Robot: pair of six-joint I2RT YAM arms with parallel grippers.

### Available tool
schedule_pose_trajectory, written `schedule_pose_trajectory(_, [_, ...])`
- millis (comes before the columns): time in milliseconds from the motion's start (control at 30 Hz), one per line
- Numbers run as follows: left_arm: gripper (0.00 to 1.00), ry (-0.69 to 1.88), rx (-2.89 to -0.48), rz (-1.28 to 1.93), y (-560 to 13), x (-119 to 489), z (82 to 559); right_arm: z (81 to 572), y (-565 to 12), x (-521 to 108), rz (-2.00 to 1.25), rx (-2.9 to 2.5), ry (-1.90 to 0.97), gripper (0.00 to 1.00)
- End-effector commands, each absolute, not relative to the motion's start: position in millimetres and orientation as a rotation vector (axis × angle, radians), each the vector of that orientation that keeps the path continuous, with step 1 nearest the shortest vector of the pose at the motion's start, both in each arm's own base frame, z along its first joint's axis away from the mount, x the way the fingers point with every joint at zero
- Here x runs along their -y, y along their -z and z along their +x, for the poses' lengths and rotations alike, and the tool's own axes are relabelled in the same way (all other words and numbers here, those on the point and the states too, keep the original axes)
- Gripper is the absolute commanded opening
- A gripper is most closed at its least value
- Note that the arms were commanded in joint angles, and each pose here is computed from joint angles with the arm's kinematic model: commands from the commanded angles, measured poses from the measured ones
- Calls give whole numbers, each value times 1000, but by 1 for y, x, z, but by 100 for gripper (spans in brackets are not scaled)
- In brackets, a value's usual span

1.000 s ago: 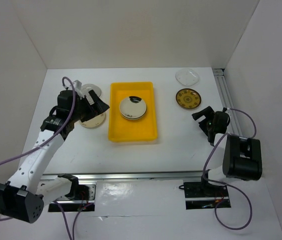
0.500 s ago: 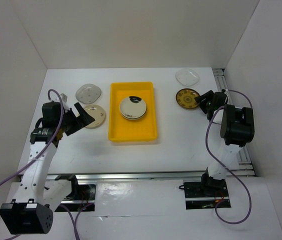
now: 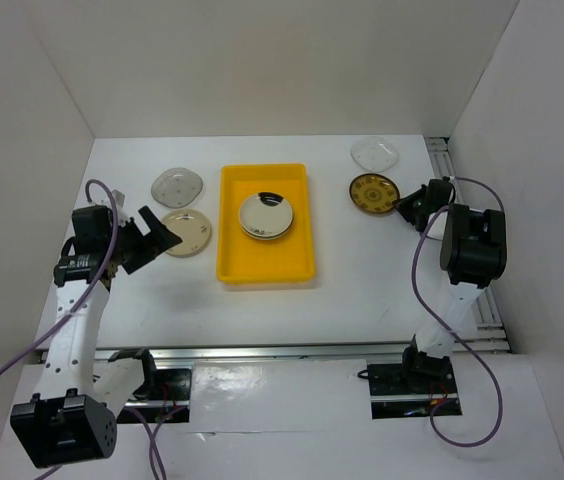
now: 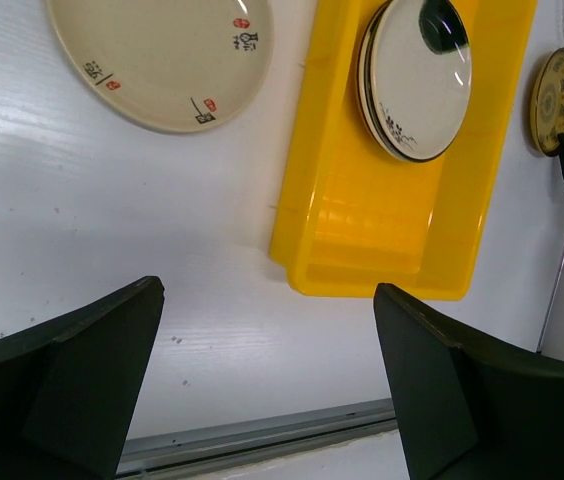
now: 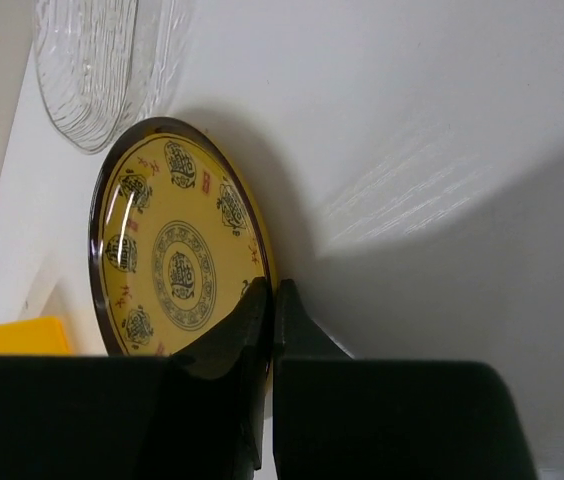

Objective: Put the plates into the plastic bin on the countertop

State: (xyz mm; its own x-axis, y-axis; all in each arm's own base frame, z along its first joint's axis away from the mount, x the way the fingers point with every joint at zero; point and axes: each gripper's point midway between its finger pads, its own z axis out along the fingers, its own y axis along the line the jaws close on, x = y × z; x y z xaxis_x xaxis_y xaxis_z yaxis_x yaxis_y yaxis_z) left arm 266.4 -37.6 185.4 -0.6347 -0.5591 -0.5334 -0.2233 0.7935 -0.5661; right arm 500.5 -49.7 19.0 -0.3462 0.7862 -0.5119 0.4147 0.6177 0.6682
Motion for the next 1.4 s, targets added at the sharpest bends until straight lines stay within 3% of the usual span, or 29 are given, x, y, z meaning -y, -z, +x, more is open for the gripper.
schedule_pose_trajectory(0, [100, 614, -2241, -554, -185, 35, 268, 450, 39, 36, 1060, -2230, -452, 0])
schedule_pose_trajectory(100, [100, 598, -2245, -574, -182, 30, 269, 456, 12, 30, 1034, -2163, -484, 0])
schedule_pose_trajectory(333, [100, 530, -2229, -654, -179, 19, 267, 465, -138, -3, 858, -1811, -462, 0])
schedule_pose_trajectory(600, [100, 530, -2229, -654, -179, 19, 267, 450, -195, -101, 544, -1761, -578, 0])
schedule_pose_trajectory(733, [100, 530, -2229, -654, -179, 19, 267, 452, -188, -175, 278, -1885, -694, 0])
schedule_pose_trajectory(933, [100, 520, -2244, -668, -175, 17, 266, 456, -160, -237, 106, -2003, -738, 0])
schedule_pose_trajectory(1200, [100, 521, -2262, -678, -170, 17, 267, 464, -116, -259, 58, -2110, -679, 0])
schedule_pose_trajectory(1367, [100, 521, -2262, -678, -170, 17, 267, 472, -118, -267, 42, -2104, -670, 0])
